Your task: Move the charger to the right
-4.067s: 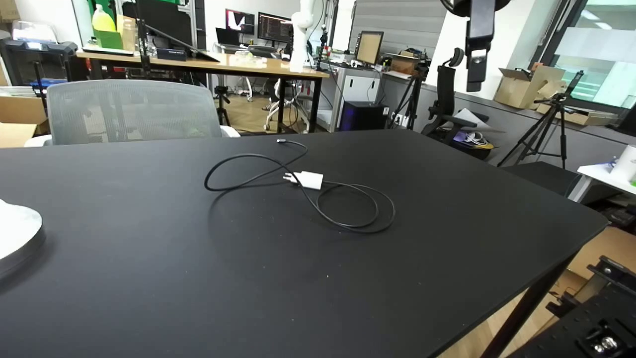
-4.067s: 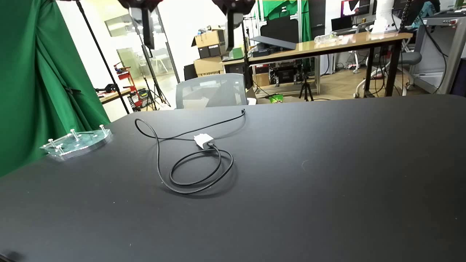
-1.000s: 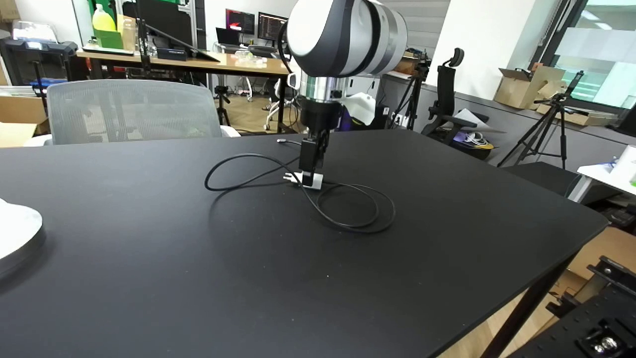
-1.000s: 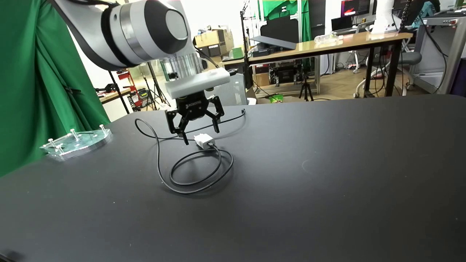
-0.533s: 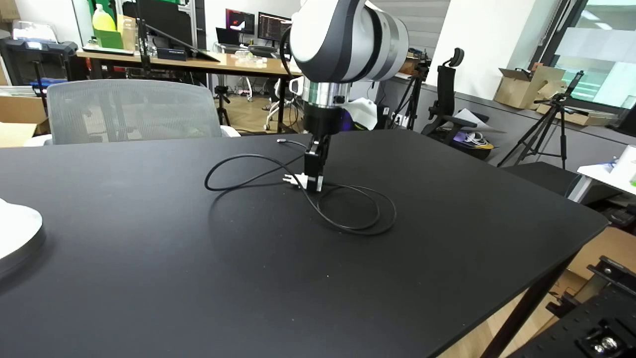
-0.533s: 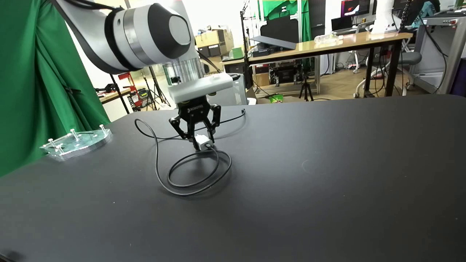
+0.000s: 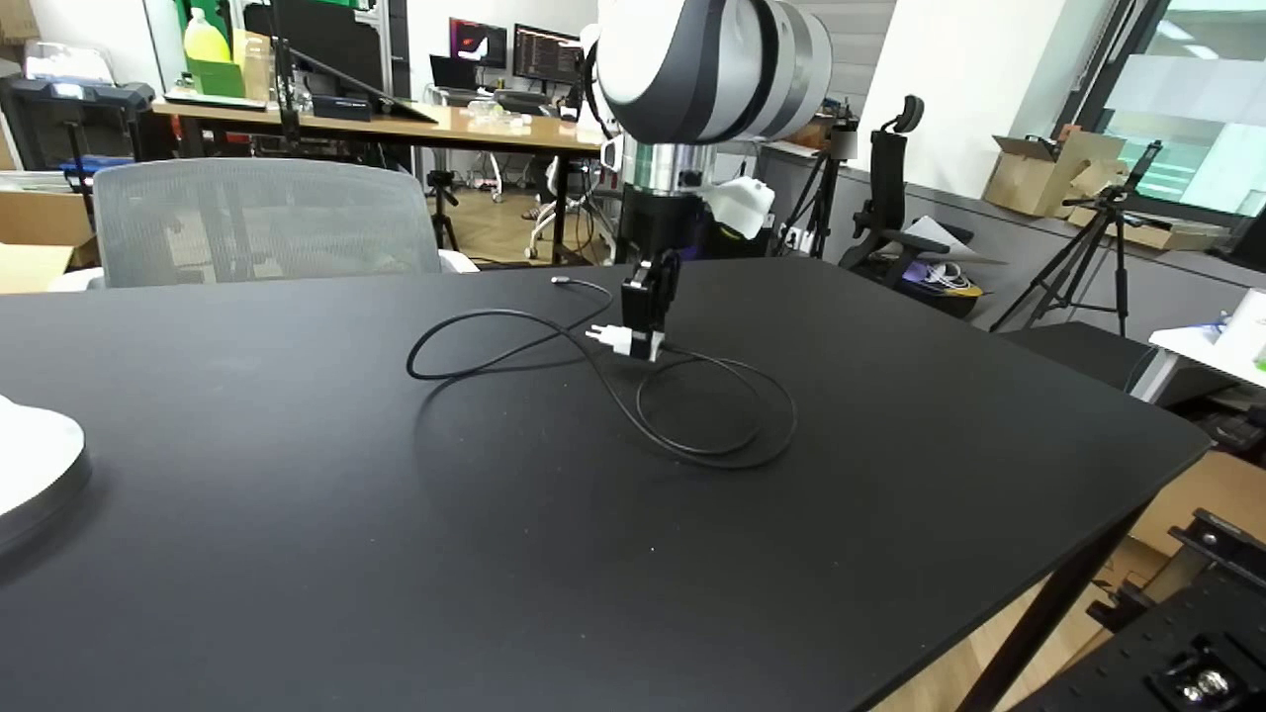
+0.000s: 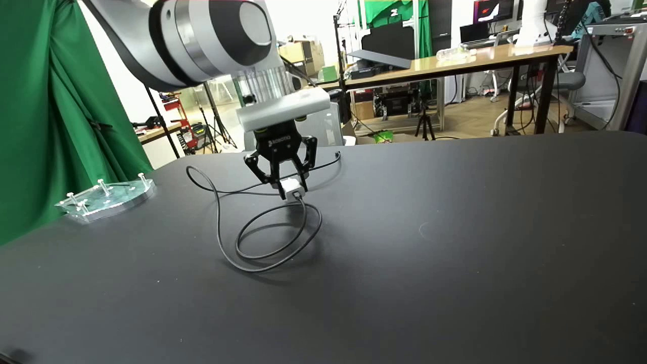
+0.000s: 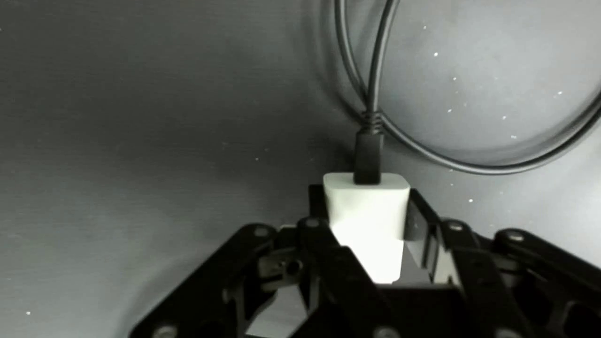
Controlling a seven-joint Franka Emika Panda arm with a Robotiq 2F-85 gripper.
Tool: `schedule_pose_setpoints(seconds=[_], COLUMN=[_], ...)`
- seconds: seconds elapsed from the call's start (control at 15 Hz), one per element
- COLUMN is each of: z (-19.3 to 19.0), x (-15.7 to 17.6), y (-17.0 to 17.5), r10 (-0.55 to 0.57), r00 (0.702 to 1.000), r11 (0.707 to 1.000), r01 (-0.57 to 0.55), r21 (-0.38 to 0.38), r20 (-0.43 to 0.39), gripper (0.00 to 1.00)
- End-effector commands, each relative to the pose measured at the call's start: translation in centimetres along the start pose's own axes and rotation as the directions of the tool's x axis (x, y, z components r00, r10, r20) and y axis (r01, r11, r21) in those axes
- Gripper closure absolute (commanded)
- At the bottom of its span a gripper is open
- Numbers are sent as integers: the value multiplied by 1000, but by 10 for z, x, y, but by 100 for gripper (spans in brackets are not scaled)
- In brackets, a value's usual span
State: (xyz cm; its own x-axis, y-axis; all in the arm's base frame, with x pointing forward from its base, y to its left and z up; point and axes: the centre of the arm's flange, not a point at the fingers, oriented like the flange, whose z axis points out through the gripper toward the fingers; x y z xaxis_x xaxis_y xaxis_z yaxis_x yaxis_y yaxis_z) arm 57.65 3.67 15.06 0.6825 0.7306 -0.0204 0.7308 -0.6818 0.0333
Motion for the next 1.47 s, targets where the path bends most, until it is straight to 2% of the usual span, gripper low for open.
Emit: schedule_pose_setpoints(seconds=[0.0, 0.27, 0.47, 0.73, 1.07, 1.13, 1.4], z=[-49, -96, -125, -146, -162, -166, -179], x=[-7, -11, -20, -35, -75, -84, -120], y=[-6, -9, -8, -6, -10, -16, -55], r10=[188, 365, 483, 626, 769, 782, 777], r00=[982, 928, 865, 757, 593, 580, 609], r11=[981, 930, 874, 777, 626, 610, 624], r01=[-187, -368, -486, -626, -774, -787, -778], r21=[-42, -27, 13, 68, 95, 93, 71], r20=[15, -68, -134, -190, -240, -227, -159], gripper=[82, 82, 82, 82, 82, 82, 82])
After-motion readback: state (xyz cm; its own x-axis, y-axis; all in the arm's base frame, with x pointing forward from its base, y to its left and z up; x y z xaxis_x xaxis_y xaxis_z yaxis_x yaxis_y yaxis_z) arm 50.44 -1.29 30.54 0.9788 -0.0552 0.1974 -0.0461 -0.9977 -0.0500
